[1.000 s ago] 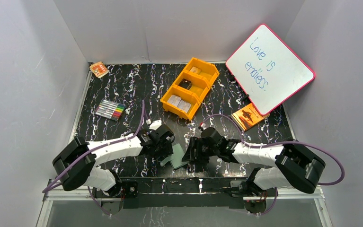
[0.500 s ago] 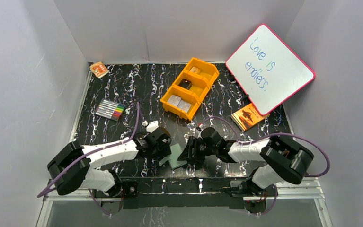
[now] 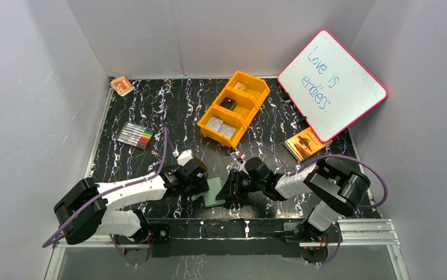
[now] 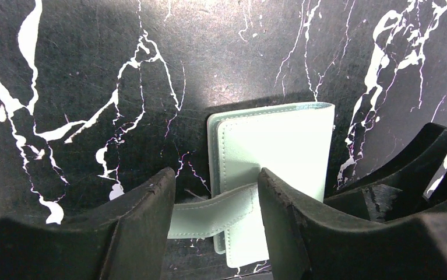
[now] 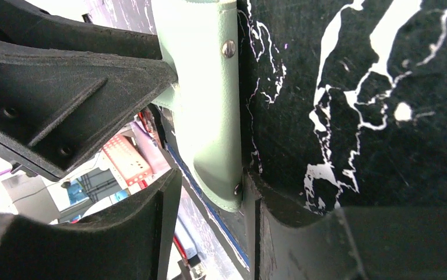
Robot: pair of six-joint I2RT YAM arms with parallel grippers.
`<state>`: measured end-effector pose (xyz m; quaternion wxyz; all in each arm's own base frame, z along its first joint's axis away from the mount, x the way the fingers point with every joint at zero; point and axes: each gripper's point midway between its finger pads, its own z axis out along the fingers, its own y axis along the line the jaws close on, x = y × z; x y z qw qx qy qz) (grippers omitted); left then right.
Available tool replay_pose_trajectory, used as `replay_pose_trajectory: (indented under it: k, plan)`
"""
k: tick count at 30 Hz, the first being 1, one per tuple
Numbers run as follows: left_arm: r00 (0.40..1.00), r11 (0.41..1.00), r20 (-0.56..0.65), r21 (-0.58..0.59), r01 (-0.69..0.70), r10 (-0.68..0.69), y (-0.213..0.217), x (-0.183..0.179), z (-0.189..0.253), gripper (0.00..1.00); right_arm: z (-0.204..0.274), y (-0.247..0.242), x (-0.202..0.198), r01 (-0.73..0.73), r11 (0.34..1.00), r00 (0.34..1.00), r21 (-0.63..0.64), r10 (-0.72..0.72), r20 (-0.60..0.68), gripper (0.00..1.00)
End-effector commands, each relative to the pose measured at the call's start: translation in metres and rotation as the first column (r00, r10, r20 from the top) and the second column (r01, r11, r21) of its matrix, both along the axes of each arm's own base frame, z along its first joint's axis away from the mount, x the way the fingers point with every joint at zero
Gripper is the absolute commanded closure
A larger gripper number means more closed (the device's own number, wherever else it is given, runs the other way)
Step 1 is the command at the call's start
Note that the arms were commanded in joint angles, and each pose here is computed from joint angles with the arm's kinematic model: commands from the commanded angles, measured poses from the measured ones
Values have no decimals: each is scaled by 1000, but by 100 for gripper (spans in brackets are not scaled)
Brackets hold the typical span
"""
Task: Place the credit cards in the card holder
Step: Close the card holder at the center of the board, then pick up the card holder from the center of the board.
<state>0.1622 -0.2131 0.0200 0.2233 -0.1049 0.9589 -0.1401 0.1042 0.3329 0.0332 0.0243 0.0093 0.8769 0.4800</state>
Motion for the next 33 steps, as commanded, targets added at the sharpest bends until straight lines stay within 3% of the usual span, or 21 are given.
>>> replay_pose_trajectory:
  k: [1, 7, 15, 21, 26, 29, 33]
  plan:
    - [983, 982, -184, 185, 24, 11, 51, -47, -49, 47, -6, 4, 3, 5, 1000, 1000, 9, -5, 2, 48]
    - [982, 983, -188, 180, 26, 8, 50, -48, -50, 48, -9, 9, 9, 38, 999, 999, 12, -38, -9, 61]
    - [985, 985, -171, 173, 23, 8, 48, -44, -43, 48, -4, 11, 13, 32, 999, 999, 24, -32, 23, 100]
    - [999, 991, -38, 133, -14, 19, 33, -13, 15, 38, 11, -1, 19, -6, 997, 988, -73, 18, 156, 100]
    - [992, 993, 114, 93, -72, 61, 29, 15, 89, 31, 38, -22, 29, -4, 985, 950, -174, 58, 308, 100]
    - [967, 991, 227, 37, -125, 113, 32, 32, 144, 26, 66, -40, 43, 26, 966, 895, -257, 92, 437, 100]
    - [896, 979, 396, -110, -171, 201, 35, 52, 225, 22, 121, -63, 76, 117, 928, 751, -355, 151, 643, 100]
